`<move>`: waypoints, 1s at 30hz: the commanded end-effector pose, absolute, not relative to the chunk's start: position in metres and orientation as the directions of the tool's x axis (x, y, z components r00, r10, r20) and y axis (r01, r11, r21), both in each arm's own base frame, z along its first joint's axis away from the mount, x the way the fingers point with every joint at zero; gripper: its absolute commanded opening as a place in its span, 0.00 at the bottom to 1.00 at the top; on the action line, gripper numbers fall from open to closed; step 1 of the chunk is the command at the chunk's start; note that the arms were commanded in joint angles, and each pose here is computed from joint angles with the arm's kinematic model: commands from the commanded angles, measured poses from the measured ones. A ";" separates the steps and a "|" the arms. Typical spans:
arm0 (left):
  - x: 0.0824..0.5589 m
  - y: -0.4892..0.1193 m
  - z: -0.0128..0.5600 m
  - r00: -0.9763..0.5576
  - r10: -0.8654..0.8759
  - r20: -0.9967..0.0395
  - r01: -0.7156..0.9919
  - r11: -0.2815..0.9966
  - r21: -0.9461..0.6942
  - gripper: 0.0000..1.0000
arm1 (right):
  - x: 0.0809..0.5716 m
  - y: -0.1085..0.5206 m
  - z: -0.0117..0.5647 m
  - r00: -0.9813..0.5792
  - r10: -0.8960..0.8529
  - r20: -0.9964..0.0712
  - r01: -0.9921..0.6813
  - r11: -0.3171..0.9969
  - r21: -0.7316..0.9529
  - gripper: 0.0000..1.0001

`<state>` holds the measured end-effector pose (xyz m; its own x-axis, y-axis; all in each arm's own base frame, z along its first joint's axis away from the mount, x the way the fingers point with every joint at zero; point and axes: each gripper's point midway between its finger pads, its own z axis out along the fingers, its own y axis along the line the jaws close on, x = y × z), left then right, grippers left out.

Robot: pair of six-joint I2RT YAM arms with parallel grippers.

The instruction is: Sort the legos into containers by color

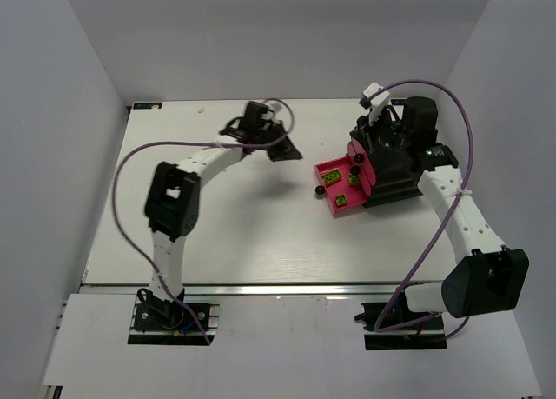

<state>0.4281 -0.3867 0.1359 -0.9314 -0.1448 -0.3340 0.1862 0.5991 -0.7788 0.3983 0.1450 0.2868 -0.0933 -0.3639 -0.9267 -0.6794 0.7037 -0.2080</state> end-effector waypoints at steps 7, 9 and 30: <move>0.385 -0.117 0.187 -0.653 -0.614 -0.442 -0.362 0.767 -0.530 0.73 | 0.330 0.194 0.266 0.036 -0.414 -0.910 -0.926 0.329 -0.186 0.77; 0.364 -0.065 0.175 -0.575 -0.666 -0.474 -0.505 0.746 -0.434 0.87 | 0.327 0.205 0.259 0.021 -0.421 -0.907 -0.935 0.313 -0.167 0.76; 0.316 0.064 0.084 -0.634 -0.686 -0.356 -0.703 0.704 -0.105 0.98 | 0.337 0.218 0.232 -0.033 -0.478 -0.878 -0.919 0.359 -0.161 0.72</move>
